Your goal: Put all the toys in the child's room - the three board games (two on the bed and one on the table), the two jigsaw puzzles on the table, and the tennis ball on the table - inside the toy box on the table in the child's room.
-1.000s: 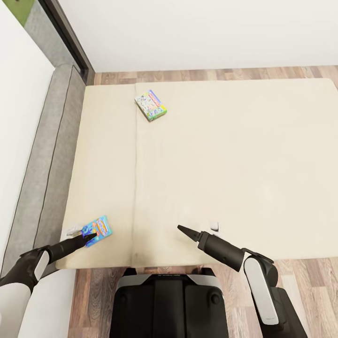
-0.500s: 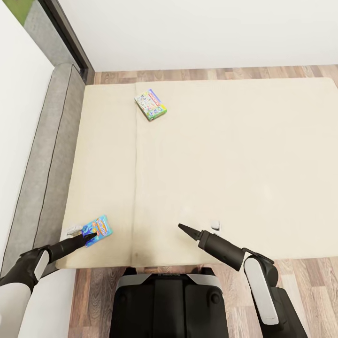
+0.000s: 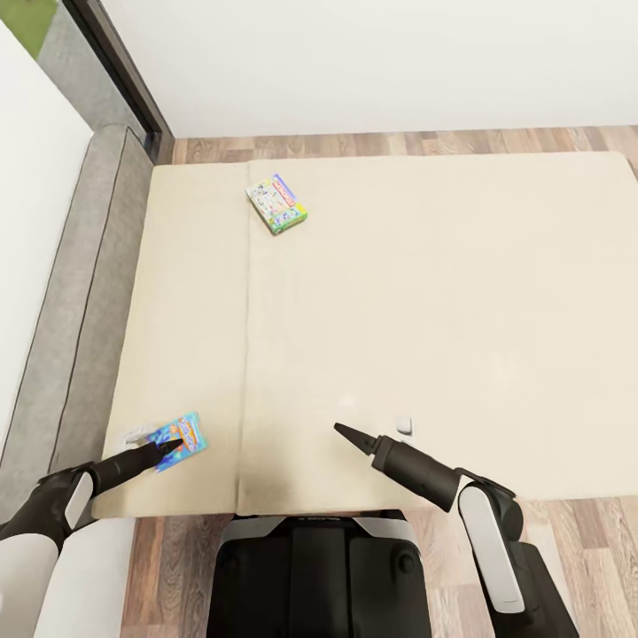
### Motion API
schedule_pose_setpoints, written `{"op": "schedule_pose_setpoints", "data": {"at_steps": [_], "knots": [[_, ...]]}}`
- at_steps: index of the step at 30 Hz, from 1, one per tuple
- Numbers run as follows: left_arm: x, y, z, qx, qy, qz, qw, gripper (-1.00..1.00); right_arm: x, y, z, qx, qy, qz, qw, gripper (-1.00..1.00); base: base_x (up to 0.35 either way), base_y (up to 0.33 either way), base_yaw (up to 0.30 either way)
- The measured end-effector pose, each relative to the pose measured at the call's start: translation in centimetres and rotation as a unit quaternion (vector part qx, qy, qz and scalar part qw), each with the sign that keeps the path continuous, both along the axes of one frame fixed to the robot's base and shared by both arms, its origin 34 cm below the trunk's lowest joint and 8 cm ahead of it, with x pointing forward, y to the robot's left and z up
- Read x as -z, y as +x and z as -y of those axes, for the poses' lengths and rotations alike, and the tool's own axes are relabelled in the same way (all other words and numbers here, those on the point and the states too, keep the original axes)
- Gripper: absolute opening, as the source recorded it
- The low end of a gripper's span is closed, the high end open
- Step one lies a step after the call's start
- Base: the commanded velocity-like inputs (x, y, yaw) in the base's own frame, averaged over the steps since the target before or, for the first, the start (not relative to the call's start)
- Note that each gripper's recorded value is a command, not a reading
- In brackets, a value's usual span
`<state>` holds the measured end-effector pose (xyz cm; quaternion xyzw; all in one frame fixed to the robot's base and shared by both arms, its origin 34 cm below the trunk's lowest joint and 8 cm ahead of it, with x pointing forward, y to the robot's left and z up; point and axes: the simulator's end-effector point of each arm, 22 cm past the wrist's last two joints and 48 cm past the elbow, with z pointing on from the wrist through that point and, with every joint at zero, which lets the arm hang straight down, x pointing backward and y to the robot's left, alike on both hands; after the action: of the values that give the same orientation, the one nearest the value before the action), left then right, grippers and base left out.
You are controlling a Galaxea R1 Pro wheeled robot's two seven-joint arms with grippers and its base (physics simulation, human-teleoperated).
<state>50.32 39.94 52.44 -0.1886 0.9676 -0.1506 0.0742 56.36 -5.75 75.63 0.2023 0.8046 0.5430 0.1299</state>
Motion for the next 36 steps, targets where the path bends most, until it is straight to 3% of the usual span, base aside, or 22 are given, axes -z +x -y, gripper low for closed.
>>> {"op": "schedule_pose_setpoints", "data": {"at_steps": [14,36], "knots": [[-0.01,0.05,-0.01,0.000,0.000,0.000,1.0000,1.00,-0.15,-0.15,-0.56,-0.006,0.004,0.001,1.0000,1.00,0.008,-0.016,0.000],[0.02,0.04,0.11,0.001,-0.001,0.000,1.0000,1.00,-0.14,-0.19,-0.61,-0.006,0.004,0.000,1.0000,1.00,-0.022,-0.115,0.000]]}}
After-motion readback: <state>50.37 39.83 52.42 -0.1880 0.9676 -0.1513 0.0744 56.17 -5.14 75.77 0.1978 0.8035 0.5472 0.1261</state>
